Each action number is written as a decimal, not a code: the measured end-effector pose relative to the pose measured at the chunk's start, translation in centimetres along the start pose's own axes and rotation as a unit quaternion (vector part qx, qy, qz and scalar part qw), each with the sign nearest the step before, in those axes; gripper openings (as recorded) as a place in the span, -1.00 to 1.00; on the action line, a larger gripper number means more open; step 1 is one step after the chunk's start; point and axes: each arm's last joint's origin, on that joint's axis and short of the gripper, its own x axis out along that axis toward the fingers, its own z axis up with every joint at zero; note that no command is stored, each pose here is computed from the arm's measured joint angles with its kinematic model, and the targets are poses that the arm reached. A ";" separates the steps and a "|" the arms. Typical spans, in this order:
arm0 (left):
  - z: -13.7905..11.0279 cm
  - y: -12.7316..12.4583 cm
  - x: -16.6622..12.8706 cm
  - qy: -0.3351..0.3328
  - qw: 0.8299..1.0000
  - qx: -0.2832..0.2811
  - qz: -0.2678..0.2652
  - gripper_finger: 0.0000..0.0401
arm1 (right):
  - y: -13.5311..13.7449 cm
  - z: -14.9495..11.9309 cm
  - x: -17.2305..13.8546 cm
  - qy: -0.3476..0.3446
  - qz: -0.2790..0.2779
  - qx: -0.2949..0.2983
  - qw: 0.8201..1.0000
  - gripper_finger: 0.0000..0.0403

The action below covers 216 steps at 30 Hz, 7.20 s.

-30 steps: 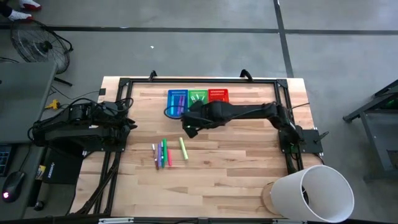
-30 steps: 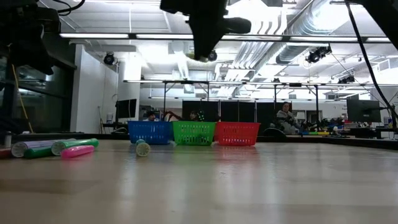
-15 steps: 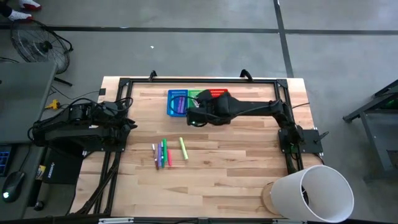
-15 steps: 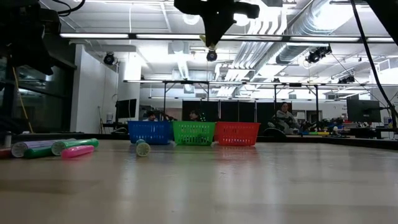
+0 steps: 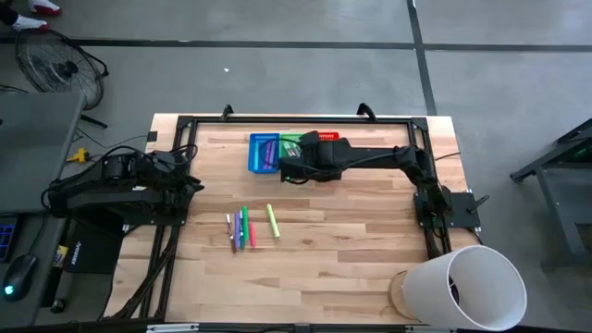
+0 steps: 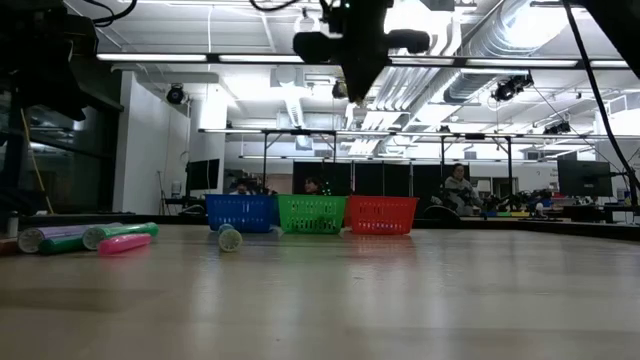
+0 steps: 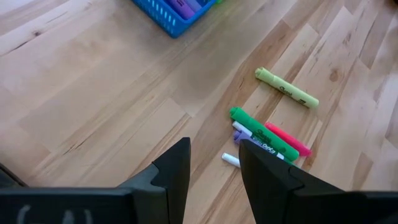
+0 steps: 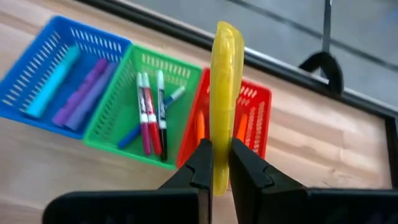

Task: Pick & Place Markers
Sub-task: Put the yellow highlighter into the red bin, then put the mint green highlighter into the blue bin

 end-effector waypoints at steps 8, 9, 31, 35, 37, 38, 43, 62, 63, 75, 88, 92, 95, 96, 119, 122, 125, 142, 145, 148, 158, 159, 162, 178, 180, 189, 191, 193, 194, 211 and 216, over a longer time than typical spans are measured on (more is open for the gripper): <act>0.0 0.0 0.0 0.000 1.000 0.000 0.000 -0.32 | -1.3 1.7 3.2 0.068 -0.017 0.014 0.997 -0.90; 0.0 0.0 0.0 0.000 1.000 0.000 0.000 -0.32 | -1.5 2.1 3.6 0.077 -0.018 0.013 0.997 -0.90; 0.0 0.0 0.0 -0.001 1.000 -0.001 0.001 -0.32 | -5.8 7.6 11.8 0.248 0.097 0.045 0.963 -0.90; 0.0 0.0 0.0 -0.001 1.000 -0.001 0.001 -0.32 | -5.8 6.2 13.5 0.278 0.093 0.040 0.955 -0.90; 0.0 0.0 0.0 -0.001 1.000 -0.001 0.001 -0.32 | -5.7 5.3 14.3 0.288 0.085 0.037 0.953 -0.90; 0.0 0.0 0.0 -0.001 1.000 -0.001 0.000 -0.32 | -5.7 4.9 14.7 0.291 0.081 0.036 0.952 -0.90; 0.0 0.0 0.0 -0.001 1.000 -0.001 0.001 -0.32 | -5.5 3.2 16.3 0.299 0.075 0.035 0.951 -0.90; 0.0 0.0 0.0 -0.004 1.000 -0.023 0.005 -0.32 | -5.0 1.0 18.8 0.298 0.066 0.145 0.941 -0.90; 0.0 0.0 0.0 -0.005 1.000 -0.025 0.006 -0.32 | -4.9 1.1 18.8 0.299 0.068 0.147 0.940 -0.90; 0.0 0.1 0.0 -0.008 1.000 -0.026 0.010 -0.32 | -4.9 1.0 18.8 0.302 0.067 0.149 0.939 -0.70; 0.0 0.0 0.0 -0.006 1.000 -0.027 0.008 -0.32 | -4.7 1.0 18.1 0.296 0.082 0.115 0.945 -0.64; 0.0 0.0 0.0 -0.005 1.000 -0.027 0.006 -0.32 | -5.1 1.7 16.3 0.265 0.091 0.107 0.954 -0.64; 0.0 0.0 0.0 -0.005 1.000 -0.026 0.006 -0.32 | -5.4 2.4 14.7 0.238 0.105 0.096 0.961 -0.63; 0.0 0.0 0.0 -0.005 1.000 -0.026 0.006 -0.32 | -5.6 2.7 14.1 0.228 0.111 0.093 0.963 -0.63; 1.0 -0.7 0.4 -0.051 0.997 -0.050 -0.035 -0.32 | -9.0 -0.8 1.9 0.140 0.012 -0.041 0.989 -0.63; 0.9 -0.8 1.5 -0.048 0.995 -0.068 -0.049 -0.32 | -9.7 -1.9 1.7 0.140 0.009 -0.031 0.990 -0.63; 0.6 -0.8 3.0 -0.040 0.993 -0.092 -0.069 -0.32 | -11.0 -3.5 1.5 0.141 0.013 0.000 0.990 -0.63; 1.0 -1.4 6.8 -0.017 0.971 -0.225 -0.080 -0.32 | -19.2 -10.0 0.2 0.122 0.060 0.054 0.989 -0.64; 1.5 -1.8 7.8 -0.009 0.965 -0.254 -0.069 -0.32 | -20.4 -10.6 0.6 0.105 0.056 0.037 0.992 -0.64; 2.1 -2.4 9.1 0.008 0.958 -0.277 -0.068 -0.32 | -21.8 -11.3 1.2 0.099 0.055 0.017 0.993 -0.64; 3.4 -6.2 13.5 0.076 0.933 -0.351 -0.021 -0.32 | -25.5 -13.8 2.8 0.086 0.099 -0.043 0.990 -0.64; 3.7 -6.9 13.8 0.076 0.933 -0.351 -0.015 -0.32 | -25.8 -14.0 2.9 0.086 0.102 -0.047 0.990 -0.64; 4.7 -9.0 14.5 0.077 0.932 -0.355 0.000 -0.32 | -26.5 -14.6 3.3 0.088 0.115 -0.057 0.988 -0.64; 6.9 -16.9 21.1 0.177 0.916 -0.343 0.111 -0.32 | -27.5 -14.7 2.9 0.060 0.157 -0.091 0.982 -0.64; 7.1 -17.4 21.8 0.182 0.914 -0.341 0.123 -0.32 | -27.5 -14.7 2.9 0.061 0.157 -0.092 0.981 -0.64; 7.0 -17.8 22.9 0.197 0.897 -0.352 0.181 -0.32 | -27.5 -14.7 2.8 0.067 0.165 -0.091 0.980 -0.64; 7.0 -17.7 22.9 0.195 0.894 -0.359 0.184 -0.32 | -27.4 -14.7 2.8 0.068 0.166 -0.091 0.979 -0.64; 7.0 -17.7 22.8 0.193 0.889 -0.369 0.189 -0.32 | -27.4 -14.7 2.8 0.068 0.167 -0.090 0.979 -0.64; 6.9 -17.6 22.8 0.193 0.886 -0.374 0.194 -0.32 | -27.4 -14.7 2.8 0.068 0.168 -0.090 0.979 -0.64; 6.5 -18.1 23.4 0.183 0.871 -0.413 0.193 -0.32 | -27.0 -14.4 2.7 0.059 0.190 -0.086 0.976 -0.63; 5.7 -17.9 24.8 0.202 0.864 -0.411 0.209 -0.32 | -27.0 -14.4 2.7 0.059 0.190 -0.085 0.976 -0.63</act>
